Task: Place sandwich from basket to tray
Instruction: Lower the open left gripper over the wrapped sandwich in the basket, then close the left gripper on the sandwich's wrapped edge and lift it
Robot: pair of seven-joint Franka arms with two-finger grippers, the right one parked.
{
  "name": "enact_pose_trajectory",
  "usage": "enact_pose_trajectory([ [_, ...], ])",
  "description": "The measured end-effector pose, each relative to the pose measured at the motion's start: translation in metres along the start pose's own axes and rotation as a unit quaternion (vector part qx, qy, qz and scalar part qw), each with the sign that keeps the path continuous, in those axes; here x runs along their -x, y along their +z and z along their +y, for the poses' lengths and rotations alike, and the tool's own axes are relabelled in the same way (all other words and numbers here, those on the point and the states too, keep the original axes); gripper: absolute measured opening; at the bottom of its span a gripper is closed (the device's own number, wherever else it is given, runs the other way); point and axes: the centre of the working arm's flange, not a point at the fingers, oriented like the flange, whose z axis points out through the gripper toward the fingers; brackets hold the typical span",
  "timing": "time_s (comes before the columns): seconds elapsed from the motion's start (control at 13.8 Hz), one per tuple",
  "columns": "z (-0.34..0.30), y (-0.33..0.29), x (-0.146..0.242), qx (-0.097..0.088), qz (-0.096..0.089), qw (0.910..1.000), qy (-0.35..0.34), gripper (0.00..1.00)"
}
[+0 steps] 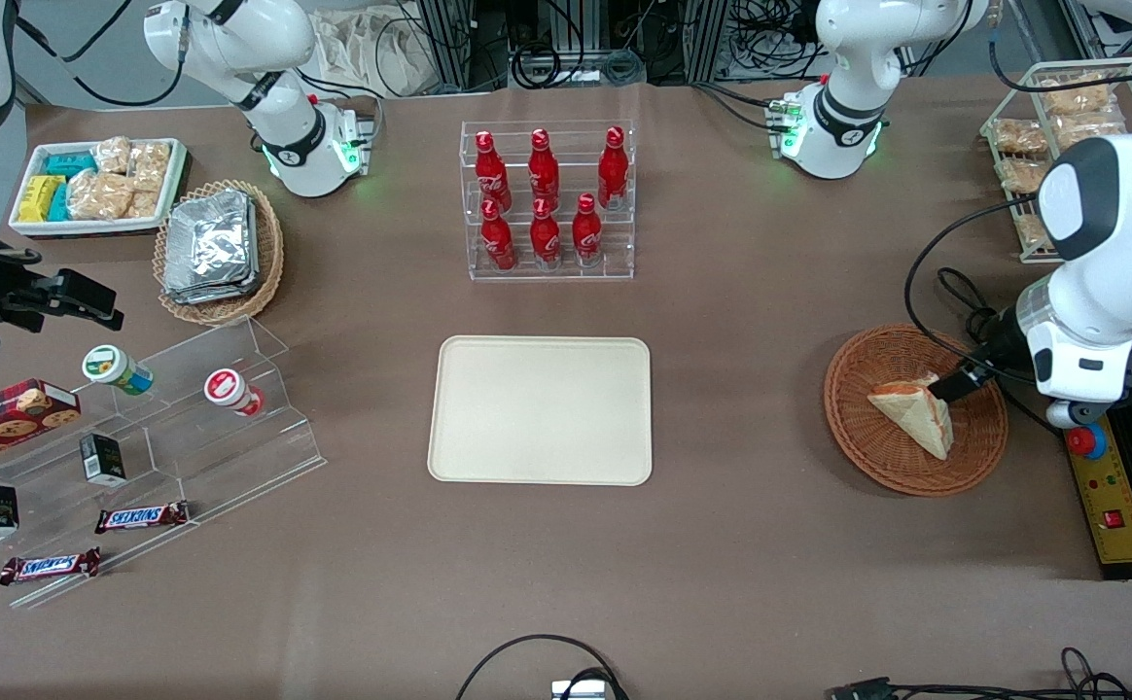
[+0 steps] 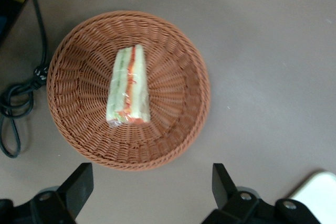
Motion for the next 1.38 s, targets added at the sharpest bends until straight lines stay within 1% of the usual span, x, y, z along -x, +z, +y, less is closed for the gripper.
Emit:
enact_pose_trajectory([
  [0.22,-0.024,0.047,-0.004,0.005,0.007,0.9992,-0.039,1.00],
  [0.36,-0.035,0.080,0.003,0.013,0.016,0.9974,-0.069,1.00],
  [0.44,-0.038,0.092,0.008,0.012,0.015,0.9968,-0.077,1.00],
  [0.58,-0.044,0.104,0.010,0.008,0.010,0.9961,-0.087,1.00],
  [0.73,-0.052,0.113,0.004,0.007,0.006,0.9952,-0.097,1.00],
  [0.87,-0.057,0.129,-0.001,0.000,-0.004,0.9948,-0.102,1.00],
  [1.16,-0.069,0.157,-0.012,-0.007,-0.009,0.9942,-0.107,1.00],
  [1.38,-0.067,0.174,-0.014,-0.003,-0.010,0.9942,-0.107,1.00],
])
